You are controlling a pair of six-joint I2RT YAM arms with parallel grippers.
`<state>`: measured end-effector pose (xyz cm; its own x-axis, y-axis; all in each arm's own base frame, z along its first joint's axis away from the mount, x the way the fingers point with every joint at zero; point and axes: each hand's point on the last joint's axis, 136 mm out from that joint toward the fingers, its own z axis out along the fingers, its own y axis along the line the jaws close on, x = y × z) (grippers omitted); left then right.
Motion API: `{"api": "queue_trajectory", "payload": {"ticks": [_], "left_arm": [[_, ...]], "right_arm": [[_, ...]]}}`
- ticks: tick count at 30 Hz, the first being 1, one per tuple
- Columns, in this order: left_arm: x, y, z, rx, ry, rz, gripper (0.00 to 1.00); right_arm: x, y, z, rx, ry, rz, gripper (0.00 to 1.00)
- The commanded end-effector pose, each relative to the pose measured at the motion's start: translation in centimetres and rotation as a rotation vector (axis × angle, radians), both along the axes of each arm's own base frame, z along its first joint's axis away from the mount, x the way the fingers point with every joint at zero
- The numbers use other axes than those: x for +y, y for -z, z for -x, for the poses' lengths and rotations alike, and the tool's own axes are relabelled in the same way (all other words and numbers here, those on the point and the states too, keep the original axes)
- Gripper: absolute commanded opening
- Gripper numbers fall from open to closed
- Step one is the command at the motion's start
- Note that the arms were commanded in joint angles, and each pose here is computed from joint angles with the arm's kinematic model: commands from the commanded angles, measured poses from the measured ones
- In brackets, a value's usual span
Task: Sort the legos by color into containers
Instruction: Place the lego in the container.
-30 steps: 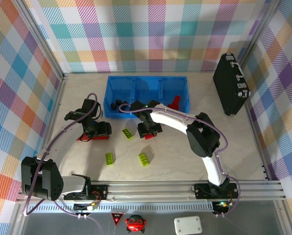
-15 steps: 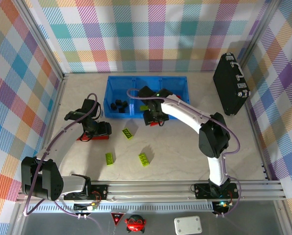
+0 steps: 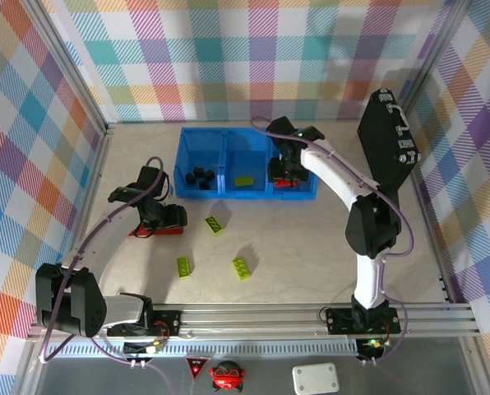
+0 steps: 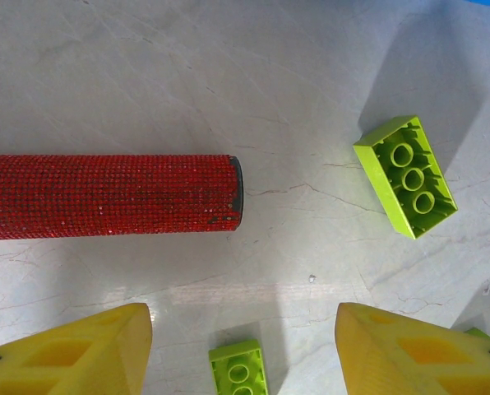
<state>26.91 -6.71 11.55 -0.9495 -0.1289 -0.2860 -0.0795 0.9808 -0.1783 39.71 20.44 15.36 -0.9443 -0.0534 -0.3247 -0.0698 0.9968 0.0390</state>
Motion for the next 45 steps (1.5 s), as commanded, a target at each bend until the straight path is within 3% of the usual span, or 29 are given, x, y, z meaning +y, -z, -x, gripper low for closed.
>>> {"api": "queue_trajectory", "payload": {"ticks": [1, 15, 32, 45], "left_arm": [[0.6, 0.2, 0.2, 0.004, -0.005, -0.011, 0.61], [0.7, 0.1, 0.3, -0.001, -0.009, -0.015, 0.61], [0.8, 0.3, 0.4, 0.006, -0.014, -0.021, 0.61], [0.9, 0.4, 0.4, 0.01, -0.017, -0.026, 0.61]], "right_arm": [[0.5, -1.3, -2.0, -0.026, 0.017, -0.113, 0.65], [-0.7, 1.3, -8.3, 0.004, 0.116, -0.203, 0.64], [-0.8, 6.9, -10.7, 0.091, 0.194, -0.249, 0.63], [-0.7, 4.9, -12.5, 0.032, 0.391, -0.352, 0.61]]}}
